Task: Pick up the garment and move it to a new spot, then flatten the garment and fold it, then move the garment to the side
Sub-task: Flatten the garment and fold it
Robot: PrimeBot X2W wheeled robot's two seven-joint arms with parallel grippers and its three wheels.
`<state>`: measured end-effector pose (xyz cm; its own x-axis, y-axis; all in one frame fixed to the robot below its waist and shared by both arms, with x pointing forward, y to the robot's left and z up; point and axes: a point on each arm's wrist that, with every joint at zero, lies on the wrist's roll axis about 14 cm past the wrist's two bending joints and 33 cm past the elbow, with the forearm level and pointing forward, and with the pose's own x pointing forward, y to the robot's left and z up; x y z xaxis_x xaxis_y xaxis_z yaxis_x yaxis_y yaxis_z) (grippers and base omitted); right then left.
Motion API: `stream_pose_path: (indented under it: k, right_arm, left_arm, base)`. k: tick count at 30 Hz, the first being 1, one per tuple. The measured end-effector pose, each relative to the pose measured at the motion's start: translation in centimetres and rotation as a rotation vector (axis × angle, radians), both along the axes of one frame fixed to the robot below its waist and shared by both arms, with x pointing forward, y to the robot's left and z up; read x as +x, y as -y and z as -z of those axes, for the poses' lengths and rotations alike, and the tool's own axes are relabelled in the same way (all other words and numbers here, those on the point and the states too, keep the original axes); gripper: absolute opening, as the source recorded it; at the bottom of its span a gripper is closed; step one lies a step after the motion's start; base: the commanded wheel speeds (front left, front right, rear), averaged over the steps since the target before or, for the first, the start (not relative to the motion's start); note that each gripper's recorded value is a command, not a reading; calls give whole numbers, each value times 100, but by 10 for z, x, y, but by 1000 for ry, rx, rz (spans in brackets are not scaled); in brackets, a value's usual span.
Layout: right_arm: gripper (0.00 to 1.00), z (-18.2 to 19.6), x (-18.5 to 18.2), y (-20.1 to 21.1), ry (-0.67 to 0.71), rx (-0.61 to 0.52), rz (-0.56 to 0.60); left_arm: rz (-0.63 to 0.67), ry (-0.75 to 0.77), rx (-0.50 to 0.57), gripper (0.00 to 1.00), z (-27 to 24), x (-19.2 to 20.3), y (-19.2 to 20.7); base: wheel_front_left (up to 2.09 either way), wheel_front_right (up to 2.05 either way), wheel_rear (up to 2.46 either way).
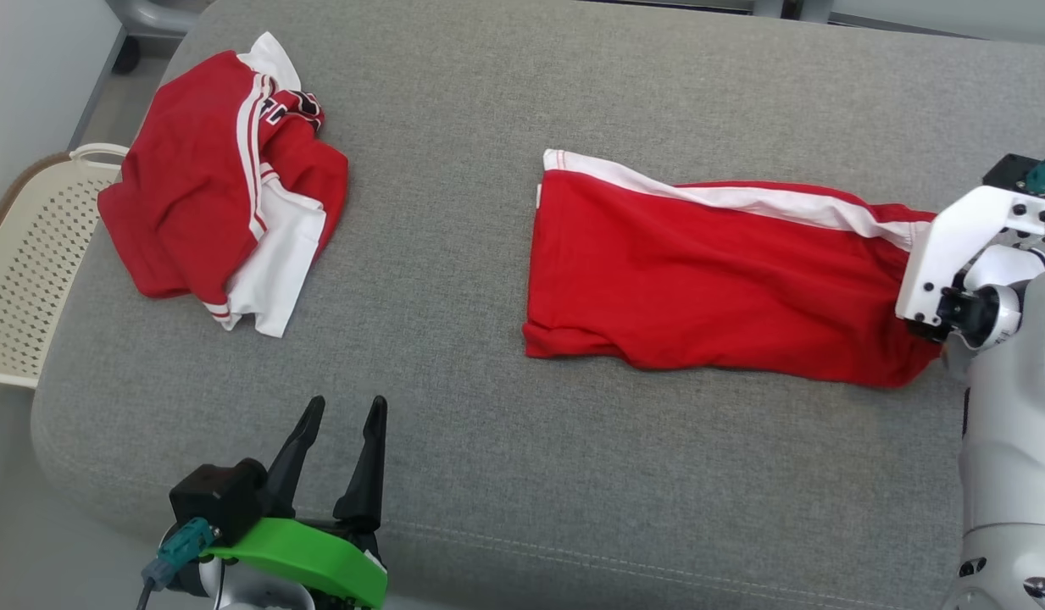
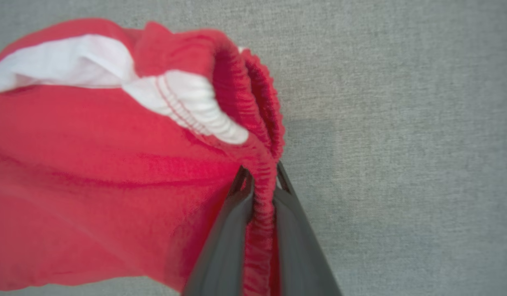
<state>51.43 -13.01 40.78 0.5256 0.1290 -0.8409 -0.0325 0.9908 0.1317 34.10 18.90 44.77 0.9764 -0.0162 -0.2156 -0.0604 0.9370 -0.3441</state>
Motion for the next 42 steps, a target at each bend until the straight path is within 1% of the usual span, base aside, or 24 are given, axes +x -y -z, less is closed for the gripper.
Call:
stream_pose_path:
  k: [6,7,12,19,24,28,33,36,42]
  right_arm:
    - [0,-5,-16,54,-22,-84,92]
    - [0,-8,-22,71,-28,-109,122]
    - [0,-22,-32,108,-20,-162,193]
    - [0,-42,-35,136,9,-213,254]
    - [0,-50,-34,141,19,-238,258]
    - [0,-61,-27,126,34,-228,216]
    - [0,-69,-20,76,40,-162,100]
    - [0,-71,-20,42,35,-87,17]
    - [0,-76,-20,-1,44,-9,-94]
  left_arm:
    - [19,9,0,100,-2,4,5]
    - [27,12,-1,100,-3,6,7]
    - [44,18,-4,100,-5,9,11]
    - [58,18,-6,100,-5,11,15]
    - [56,18,-6,100,-6,8,15]
    - [46,25,-6,100,-8,4,12]
    - [37,28,-9,100,-10,-1,10]
    - [32,32,-11,100,-11,-4,9]
    - [13,38,-11,100,-14,-10,4]
  base:
    - [0,0,0]
    - [0,0,0]
    - [0,0,0]
    - [0,0,0]
    - [0,0,0]
    - [0,0,0]
    - [0,0,0]
    - [0,0,0]
    - [0,0,0]
